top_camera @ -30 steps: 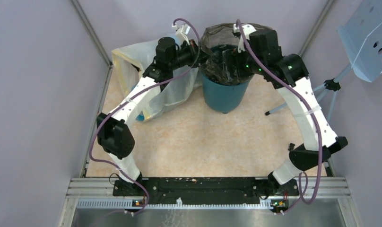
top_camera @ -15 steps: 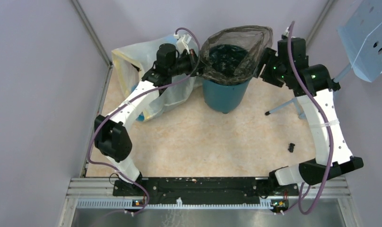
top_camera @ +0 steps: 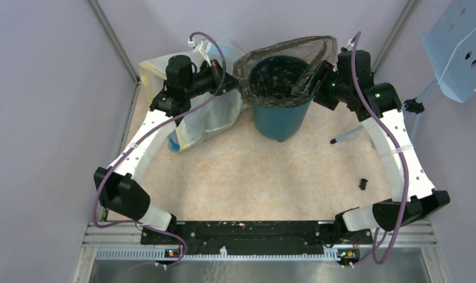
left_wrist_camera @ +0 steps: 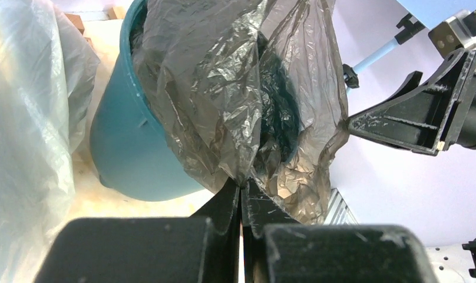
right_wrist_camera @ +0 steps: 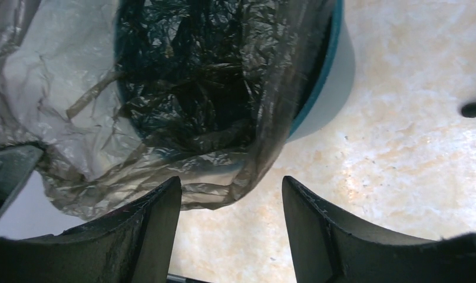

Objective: Put the trash bags into the trash bin

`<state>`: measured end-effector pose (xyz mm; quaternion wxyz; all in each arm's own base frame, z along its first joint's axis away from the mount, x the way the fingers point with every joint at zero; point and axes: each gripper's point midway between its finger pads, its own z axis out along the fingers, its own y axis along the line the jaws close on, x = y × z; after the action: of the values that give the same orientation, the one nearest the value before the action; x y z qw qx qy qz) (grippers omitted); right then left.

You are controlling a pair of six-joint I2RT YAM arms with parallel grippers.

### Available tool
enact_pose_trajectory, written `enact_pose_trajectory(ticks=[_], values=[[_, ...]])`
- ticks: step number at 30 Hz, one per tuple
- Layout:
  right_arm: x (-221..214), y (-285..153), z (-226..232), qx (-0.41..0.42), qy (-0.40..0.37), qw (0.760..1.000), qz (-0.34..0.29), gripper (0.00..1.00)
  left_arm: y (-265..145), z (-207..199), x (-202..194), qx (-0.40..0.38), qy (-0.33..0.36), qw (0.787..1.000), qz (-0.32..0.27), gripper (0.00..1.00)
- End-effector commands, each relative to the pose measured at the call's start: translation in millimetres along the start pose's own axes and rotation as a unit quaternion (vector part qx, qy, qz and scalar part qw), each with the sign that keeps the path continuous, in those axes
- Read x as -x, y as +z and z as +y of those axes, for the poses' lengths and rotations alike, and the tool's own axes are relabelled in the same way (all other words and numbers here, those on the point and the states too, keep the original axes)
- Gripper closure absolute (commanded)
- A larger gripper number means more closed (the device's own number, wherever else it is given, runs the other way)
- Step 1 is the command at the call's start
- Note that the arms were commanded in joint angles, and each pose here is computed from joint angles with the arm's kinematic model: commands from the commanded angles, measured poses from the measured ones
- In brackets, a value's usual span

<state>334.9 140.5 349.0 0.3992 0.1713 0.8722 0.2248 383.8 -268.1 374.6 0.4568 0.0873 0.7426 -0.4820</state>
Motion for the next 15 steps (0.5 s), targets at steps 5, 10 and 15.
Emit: enact_pose_trajectory(ticks=[5, 10, 15], values=[[19.5, 3.7, 22.7, 0.037, 0.018, 0.999, -0.028, 0.37, -9.8, -4.7, -7.7, -0.014, -0.013, 1.000, -0.007, 1.00], [26.1, 10.8, 18.7, 0.017, 0.009, 0.999, -0.035, 0.48, -5.2, 0.5, -8.1, -0.013, -0.013, 1.000, -0.006, 1.00], [17.8, 7.9, 4.3, -0.018, -0.019, 1.000, -0.011, 0.83, -5.4, 16.2, -4.1, 0.010, -0.014, 1.000, -0.011, 1.00]])
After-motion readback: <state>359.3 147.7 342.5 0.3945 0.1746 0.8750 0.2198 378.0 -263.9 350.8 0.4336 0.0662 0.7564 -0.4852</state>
